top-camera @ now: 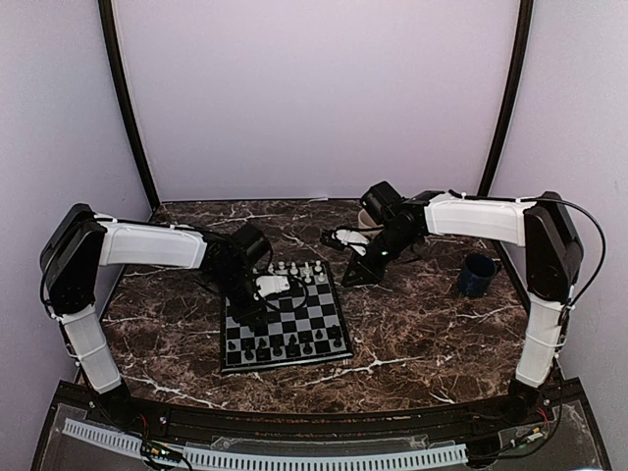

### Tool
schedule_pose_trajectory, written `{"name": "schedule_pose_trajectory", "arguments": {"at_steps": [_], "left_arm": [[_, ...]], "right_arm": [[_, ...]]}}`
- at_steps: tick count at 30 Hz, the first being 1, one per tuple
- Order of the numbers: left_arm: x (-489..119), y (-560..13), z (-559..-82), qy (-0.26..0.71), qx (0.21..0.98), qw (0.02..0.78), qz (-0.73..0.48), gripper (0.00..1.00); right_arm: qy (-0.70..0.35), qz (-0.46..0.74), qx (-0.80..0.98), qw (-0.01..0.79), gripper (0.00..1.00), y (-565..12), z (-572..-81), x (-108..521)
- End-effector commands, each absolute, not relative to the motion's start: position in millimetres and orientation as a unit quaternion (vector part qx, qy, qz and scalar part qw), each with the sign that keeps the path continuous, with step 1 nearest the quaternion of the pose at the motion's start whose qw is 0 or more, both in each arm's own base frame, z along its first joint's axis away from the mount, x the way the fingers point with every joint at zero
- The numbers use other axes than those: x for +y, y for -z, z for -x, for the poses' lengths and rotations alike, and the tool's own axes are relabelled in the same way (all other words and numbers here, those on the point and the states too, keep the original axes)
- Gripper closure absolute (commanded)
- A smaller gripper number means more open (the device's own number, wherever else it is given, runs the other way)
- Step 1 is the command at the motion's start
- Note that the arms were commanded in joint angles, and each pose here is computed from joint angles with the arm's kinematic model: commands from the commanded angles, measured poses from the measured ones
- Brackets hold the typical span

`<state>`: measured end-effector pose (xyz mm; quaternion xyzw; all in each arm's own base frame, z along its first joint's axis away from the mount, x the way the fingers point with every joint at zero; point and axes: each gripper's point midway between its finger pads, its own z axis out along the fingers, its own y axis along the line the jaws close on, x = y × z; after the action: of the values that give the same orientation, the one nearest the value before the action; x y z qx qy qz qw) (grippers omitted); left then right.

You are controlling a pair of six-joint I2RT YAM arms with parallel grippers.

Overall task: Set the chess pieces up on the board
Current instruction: Pick up the rook from the chessboard.

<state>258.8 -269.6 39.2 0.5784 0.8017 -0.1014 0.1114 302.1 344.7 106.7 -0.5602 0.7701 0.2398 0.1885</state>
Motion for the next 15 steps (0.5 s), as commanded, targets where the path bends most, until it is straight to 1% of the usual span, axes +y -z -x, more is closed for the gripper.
{"name": "schedule_pose_trajectory", "arguments": {"at_steps": [1, 6, 12, 15], "left_arm": [[-275, -38, -253, 0.100, 0.800, 0.098, -0.584, 0.75], [-279, -36, -252, 0.102, 0.804, 0.091, -0.578, 0.78], [-287, -44, -256, 0.117, 0.811, 0.106, -0.563, 0.83], [-292, -54, -259, 0.127, 0.815, 0.126, -0.551, 0.84]], "right_arm": [[-0.246, 0.567, 0.764, 0.186, 0.81, -107, -300, 349], [-0.245, 0.567, 0.763, 0.187, 0.81, -108, -300, 349], [-0.251, 0.563, 0.764, 0.189, 0.81, -112, -301, 352], [-0.260, 0.549, 0.770, 0.196, 0.82, -124, -306, 353]]}}
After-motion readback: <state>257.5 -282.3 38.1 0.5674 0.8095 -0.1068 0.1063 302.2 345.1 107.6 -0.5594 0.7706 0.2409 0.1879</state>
